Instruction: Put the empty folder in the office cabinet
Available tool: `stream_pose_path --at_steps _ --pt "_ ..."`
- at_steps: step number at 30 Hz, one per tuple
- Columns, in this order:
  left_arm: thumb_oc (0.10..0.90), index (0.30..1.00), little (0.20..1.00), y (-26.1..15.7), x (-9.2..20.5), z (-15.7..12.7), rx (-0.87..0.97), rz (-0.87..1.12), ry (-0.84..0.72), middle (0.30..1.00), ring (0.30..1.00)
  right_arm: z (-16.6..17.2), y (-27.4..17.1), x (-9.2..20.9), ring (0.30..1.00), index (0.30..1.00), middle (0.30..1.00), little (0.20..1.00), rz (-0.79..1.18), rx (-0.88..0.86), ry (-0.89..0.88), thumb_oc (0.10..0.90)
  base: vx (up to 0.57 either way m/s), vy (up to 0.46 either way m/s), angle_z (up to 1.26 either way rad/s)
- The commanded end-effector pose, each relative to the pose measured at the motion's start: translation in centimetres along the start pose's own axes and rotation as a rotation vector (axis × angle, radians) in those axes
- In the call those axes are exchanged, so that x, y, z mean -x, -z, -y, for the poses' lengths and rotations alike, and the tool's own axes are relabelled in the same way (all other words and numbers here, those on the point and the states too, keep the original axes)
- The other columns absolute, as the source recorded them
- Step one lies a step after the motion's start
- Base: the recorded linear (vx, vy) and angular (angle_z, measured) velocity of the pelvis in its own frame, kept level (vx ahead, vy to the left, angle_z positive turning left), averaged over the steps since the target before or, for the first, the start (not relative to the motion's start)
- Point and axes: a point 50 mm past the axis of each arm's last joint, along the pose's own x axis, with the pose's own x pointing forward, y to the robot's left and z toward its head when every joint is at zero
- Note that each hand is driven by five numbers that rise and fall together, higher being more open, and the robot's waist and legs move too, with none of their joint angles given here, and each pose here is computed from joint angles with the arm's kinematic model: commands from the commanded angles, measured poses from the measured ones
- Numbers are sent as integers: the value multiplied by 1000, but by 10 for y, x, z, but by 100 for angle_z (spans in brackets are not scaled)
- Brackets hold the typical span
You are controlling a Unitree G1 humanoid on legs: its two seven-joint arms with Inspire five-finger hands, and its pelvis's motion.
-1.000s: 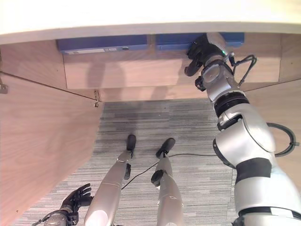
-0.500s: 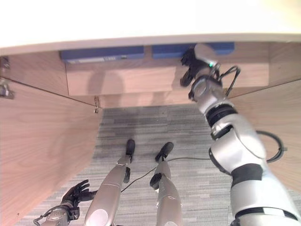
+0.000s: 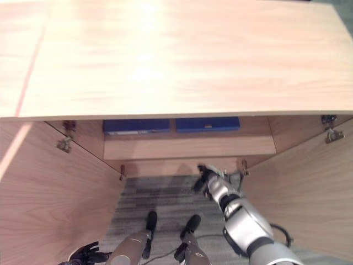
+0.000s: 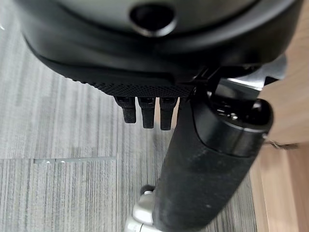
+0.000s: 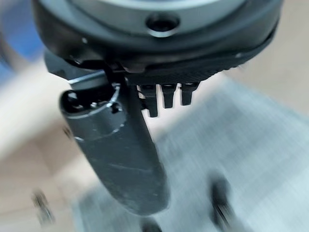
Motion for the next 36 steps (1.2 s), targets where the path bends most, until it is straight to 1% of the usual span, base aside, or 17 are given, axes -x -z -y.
stream_pose_path --at_steps 1,2,8,9,10,11,12,13,14,15,17,21,25,30,32,33,36 --pt "800 900 900 24 4 -15 -98 -103 -30 900 900 29 -14 4 900 900 900 900 35 66 59 800 250 37 8" --pt "800 900 900 37 5 -10 -149 -158 -27 900 900 3 8 0 900 900 900 900 13 -43 6 800 229 36 6" --pt "800 900 900 50 7 -4 -187 -236 -25 900 900 -36 49 2 900 900 900 900 -41 -336 -76 800 93 15 -25" --pt "800 900 900 50 7 3 -222 -240 -3 900 900 -46 64 4 900 900 900 900 -67 -453 -76 800 71 50 -11" --pt "800 900 900 48 6 7 -250 -234 11 900 900 -55 75 6 900 900 900 900 -93 -513 -77 800 50 50 -19" --pt "800 900 900 46 5 10 -264 -226 20 900 900 -62 84 8 900 900 900 900 -118 -569 -79 800 21 29 -26" --pt "800 900 900 46 5 10 -264 -225 20 900 900 -62 84 8 900 900 900 900 -118 -570 -79 800 21 62 -41" --pt "800 900 900 41 4 18 -285 -198 35 900 900 -75 109 14 900 900 900 900 -180 -738 -50 800 9 49 -35" --pt "800 900 900 41 4 18 -285 -197 35 900 900 -75 109 14 900 900 900 900 -180 -738 -50 800 20 76 -30" --pt "800 900 900 38 3 23 -311 -181 43 900 900 -91 135 23 900 900 900 900 -273 -893 -8 800 -4 44 -23" --pt "800 900 900 36 3 27 -331 -169 46 900 900 -104 156 32 900 900 900 900 -357 -1009 37 800 -26 39 -21" --pt "800 900 900 36 3 28 -342 -175 46 900 900 -115 173 41 900 900 900 900 -434 -1108 71 800 -32 1 -49" --pt "800 900 900 34 2 26 -335 -174 48 900 900 -117 190 49 900 900 900 900 -487 -1126 103 800 -78 -92 -59" --pt "800 900 900 40 3 27 -298 -196 52 900 900 -106 205 55 900 900 900 900 -512 -1237 214 800 1 -89 -30" --pt "800 900 900 43 4 27 -294 -204 51 900 900 -104 206 55 900 900 900 900 -510 -1245 229 800 73 -128 -42" --pt "800 900 900 55 7 26 -246 -241 45 900 900 -97 204 53 900 900 900 900 -480 -1247 260 800 115 -197 -65" --pt "800 900 900 62 10 24 -188 -270 26 900 900 -88 200 50 900 900 900 900 -434 -1236 286 800 77 -171 -73"
